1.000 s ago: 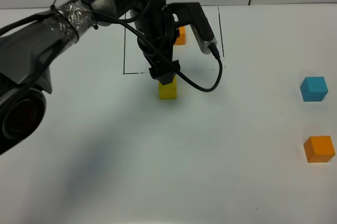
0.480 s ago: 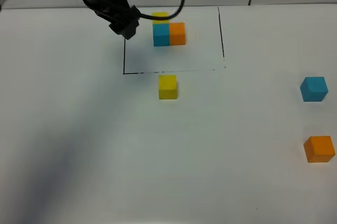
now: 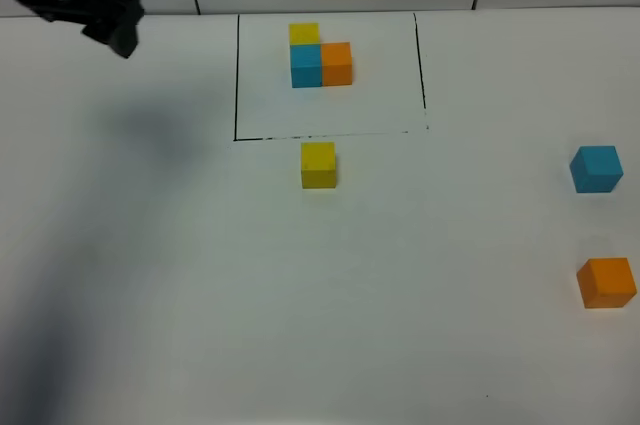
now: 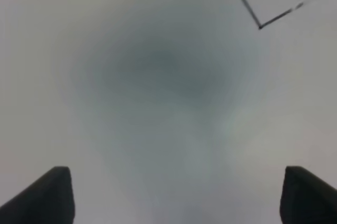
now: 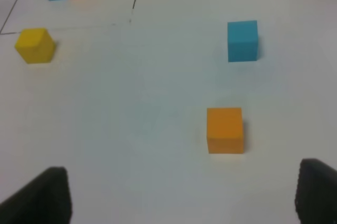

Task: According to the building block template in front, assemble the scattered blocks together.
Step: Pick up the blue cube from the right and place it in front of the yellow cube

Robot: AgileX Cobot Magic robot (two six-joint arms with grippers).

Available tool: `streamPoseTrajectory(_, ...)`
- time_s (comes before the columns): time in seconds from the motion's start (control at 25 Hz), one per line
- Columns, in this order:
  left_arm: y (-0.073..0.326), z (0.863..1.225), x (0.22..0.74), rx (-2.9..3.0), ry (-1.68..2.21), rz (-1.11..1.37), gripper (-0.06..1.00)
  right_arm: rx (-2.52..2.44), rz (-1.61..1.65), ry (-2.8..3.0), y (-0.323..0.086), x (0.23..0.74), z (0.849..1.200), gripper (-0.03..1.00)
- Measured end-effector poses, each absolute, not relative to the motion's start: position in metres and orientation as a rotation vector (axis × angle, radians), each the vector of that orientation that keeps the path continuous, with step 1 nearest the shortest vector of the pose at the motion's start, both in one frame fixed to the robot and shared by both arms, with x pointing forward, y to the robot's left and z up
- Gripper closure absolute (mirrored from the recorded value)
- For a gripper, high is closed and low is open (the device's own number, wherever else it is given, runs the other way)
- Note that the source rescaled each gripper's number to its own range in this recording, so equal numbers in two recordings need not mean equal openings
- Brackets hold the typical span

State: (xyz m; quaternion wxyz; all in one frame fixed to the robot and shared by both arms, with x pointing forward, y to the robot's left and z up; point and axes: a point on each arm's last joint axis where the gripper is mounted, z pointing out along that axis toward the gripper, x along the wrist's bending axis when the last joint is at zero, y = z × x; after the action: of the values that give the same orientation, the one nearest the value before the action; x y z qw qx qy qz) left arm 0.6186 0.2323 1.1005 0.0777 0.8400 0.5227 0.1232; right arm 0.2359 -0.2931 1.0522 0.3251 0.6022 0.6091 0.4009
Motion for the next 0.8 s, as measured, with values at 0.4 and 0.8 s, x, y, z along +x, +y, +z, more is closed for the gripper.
streamPoseTrajectory(0.4, 0.282, 1.122, 0.506, 2.155, 1.793, 0.557, 0.27, 1.58, 1.055, 1.598, -0.293, 0.236, 1.052, 0.23)
streamPoseTrajectory(0.8, 0.294, 1.139, 0.397, 1.861, 1.788, 0.705, 0.27, 1.582, 1.065, 1.6, -0.292, 0.236, 1.052, 0.23)
